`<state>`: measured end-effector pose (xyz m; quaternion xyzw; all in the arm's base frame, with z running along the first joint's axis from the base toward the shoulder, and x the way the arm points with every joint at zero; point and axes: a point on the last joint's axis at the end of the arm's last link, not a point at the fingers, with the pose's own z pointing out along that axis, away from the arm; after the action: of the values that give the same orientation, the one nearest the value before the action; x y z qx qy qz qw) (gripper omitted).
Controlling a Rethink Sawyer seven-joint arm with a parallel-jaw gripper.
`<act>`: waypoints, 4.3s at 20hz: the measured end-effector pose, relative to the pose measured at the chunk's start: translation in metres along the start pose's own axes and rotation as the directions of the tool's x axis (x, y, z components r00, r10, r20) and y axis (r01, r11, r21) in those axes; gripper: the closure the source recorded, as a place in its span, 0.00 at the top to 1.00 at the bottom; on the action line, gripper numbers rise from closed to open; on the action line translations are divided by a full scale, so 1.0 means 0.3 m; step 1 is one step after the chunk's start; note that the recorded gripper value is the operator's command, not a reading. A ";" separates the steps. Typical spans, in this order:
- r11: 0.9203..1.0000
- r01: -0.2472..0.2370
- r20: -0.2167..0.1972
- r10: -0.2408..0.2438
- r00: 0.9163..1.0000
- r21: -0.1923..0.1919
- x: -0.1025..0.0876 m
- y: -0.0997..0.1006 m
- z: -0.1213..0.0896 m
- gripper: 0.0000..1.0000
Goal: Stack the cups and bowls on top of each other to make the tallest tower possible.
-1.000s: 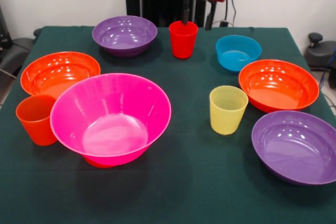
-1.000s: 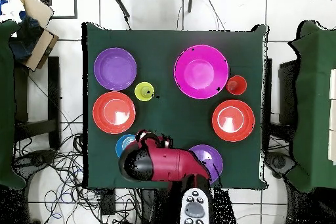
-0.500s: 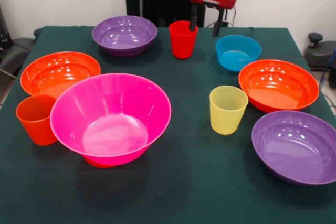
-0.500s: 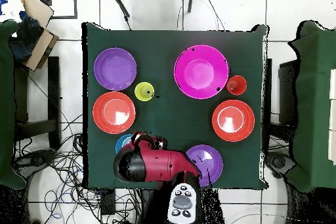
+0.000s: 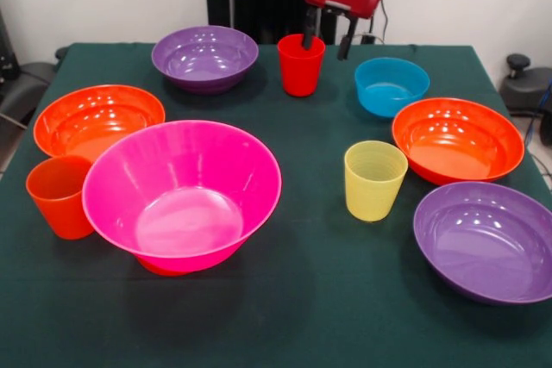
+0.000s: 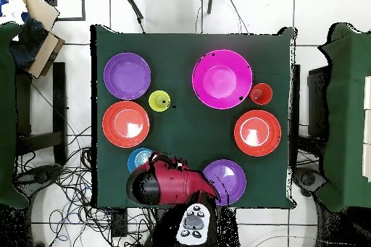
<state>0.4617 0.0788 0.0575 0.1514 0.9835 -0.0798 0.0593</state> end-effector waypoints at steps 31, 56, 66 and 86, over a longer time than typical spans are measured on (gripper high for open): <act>1.000 -0.017 -0.043 0.017 0.999 -0.003 0.139 -0.049 0.113 1.00; 1.000 0.001 -0.043 -0.001 0.999 0.005 0.196 0.033 0.084 1.00; 0.999 -0.023 -0.028 0.024 0.999 0.042 0.181 -0.018 0.073 1.00; 0.998 -0.055 -0.058 0.056 0.997 0.029 0.166 -0.034 0.081 1.00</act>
<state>0.4135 0.0793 0.0280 0.1817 0.9790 -0.0873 0.0306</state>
